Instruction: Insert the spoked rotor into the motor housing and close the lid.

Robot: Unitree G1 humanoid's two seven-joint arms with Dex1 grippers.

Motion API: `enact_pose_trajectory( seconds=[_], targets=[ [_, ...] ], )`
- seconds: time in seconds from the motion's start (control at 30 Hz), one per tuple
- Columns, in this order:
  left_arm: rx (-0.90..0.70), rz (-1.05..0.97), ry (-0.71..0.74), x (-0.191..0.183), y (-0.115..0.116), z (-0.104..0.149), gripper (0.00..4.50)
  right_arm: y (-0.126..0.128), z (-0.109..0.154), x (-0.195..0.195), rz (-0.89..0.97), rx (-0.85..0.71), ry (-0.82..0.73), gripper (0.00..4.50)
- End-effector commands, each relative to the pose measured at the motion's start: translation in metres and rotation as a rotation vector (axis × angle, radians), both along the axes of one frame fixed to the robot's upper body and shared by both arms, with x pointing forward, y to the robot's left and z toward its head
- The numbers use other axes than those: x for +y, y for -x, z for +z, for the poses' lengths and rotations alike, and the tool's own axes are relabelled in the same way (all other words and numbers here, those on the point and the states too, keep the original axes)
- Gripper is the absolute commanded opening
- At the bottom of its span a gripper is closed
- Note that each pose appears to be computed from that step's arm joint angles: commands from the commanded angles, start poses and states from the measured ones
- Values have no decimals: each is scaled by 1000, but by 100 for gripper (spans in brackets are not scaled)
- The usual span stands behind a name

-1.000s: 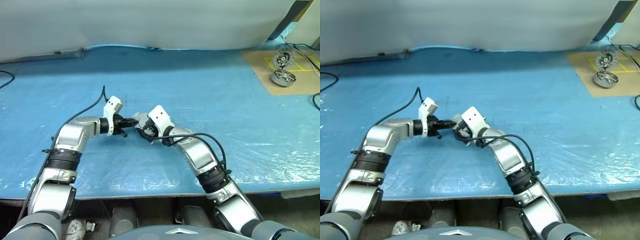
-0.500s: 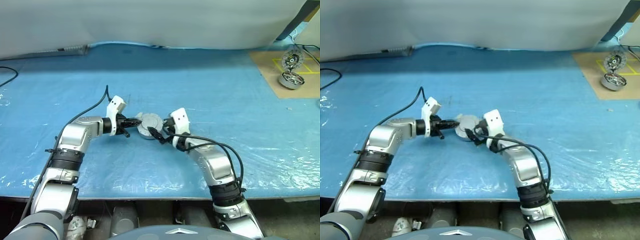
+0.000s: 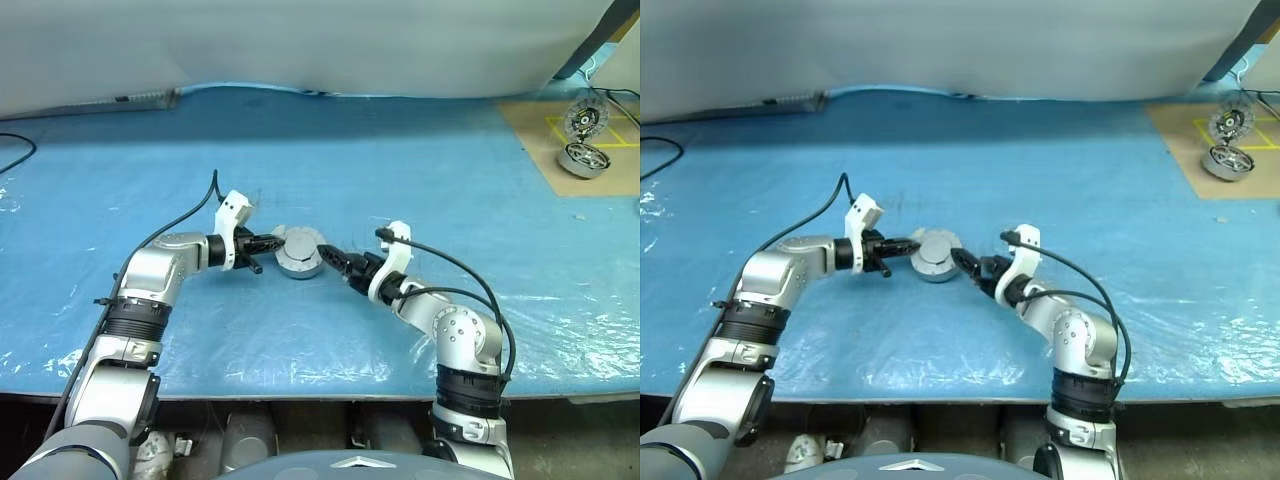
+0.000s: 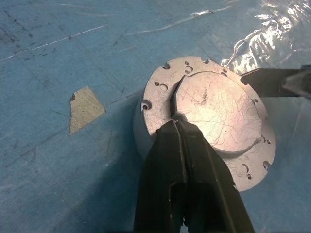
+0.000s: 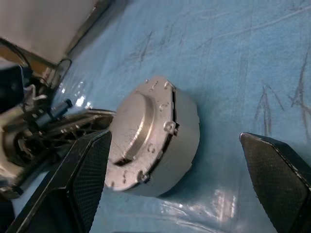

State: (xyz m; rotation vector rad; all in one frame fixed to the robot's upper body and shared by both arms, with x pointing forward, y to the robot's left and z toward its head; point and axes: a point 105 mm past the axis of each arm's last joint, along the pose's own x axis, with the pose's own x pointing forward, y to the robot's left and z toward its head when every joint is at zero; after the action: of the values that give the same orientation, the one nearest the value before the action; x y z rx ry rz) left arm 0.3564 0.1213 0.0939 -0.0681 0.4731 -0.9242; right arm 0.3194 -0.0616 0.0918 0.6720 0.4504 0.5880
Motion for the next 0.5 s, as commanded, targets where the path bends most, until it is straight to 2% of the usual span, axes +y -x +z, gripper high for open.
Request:
enact_pose_trajectory(
  seconds=[0.03, 0.37, 0.5],
  targets=[
    [107, 2, -45, -1, 11, -32, 0, 5, 14, 31, 60, 39, -201, 447],
    [108, 15, -42, 2, 14, -33, 0, 3, 2, 45, 110, 127, -215, 447],
    [109, 18, -45, 3, 15, -34, 0, 5, -5, 43, 107, 184, -273, 447]
  ],
)
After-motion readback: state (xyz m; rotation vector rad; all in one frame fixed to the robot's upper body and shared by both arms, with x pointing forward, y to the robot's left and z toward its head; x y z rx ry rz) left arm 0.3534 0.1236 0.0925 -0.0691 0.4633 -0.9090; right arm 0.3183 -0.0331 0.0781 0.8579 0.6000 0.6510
